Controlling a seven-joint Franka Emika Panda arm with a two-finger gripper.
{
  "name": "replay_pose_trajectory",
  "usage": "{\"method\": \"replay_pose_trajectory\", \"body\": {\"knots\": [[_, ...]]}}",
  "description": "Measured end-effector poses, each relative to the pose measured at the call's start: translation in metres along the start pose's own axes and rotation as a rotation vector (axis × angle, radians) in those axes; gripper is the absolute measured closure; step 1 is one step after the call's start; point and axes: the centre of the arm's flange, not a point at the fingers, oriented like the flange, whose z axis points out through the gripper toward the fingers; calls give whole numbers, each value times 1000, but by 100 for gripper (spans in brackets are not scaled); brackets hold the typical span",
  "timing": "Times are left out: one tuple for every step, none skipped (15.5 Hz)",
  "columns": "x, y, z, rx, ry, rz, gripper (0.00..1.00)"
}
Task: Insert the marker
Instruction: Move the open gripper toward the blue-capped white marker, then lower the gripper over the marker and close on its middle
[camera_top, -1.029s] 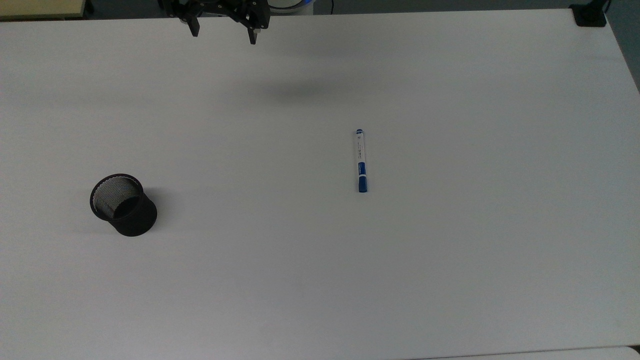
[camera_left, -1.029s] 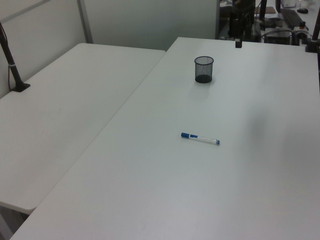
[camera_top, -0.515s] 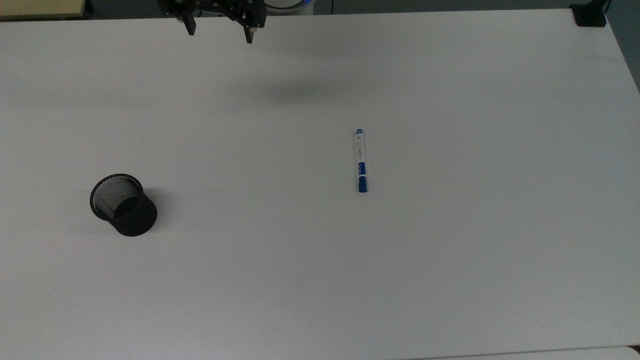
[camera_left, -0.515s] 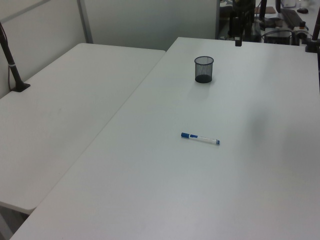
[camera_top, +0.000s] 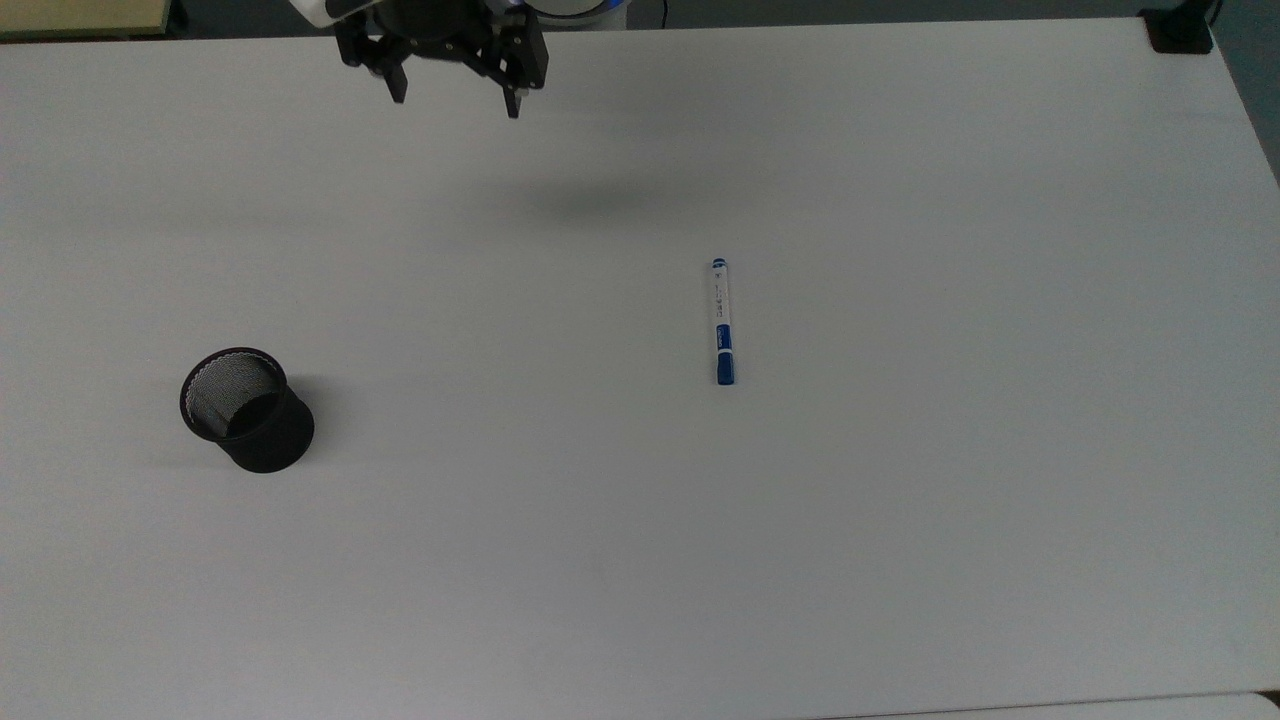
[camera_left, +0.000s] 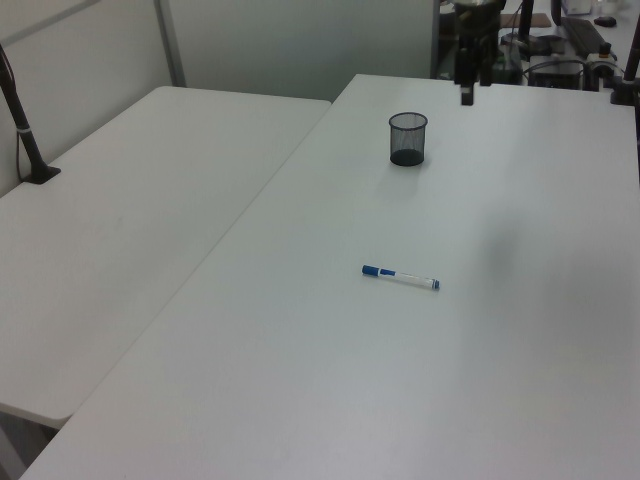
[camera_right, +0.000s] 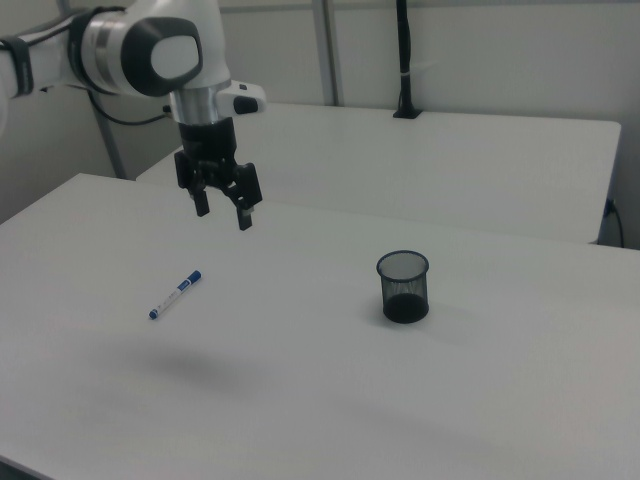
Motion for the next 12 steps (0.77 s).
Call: {"method": "replay_pose_trajectory", "body": {"knots": [[8, -6, 8, -1, 18, -5, 0], [17, -14, 19, -3, 32, -3, 0], [28, -25, 32, -5, 50, 6, 0], [38, -35, 45, -7, 67, 12, 0], [46, -47, 60, -10, 76, 10, 0], [53, -60, 77, -14, 73, 0, 0], [57, -72, 91, -19, 63, -11, 0], [59, -86, 104, -24, 49, -29, 0], [58, -101, 112, -29, 37, -43, 0], [56, -117, 118, -32, 29, -42, 0], [52, -132, 123, -35, 22, -41, 0], [48, -148, 129, -40, 12, -46, 0]]}}
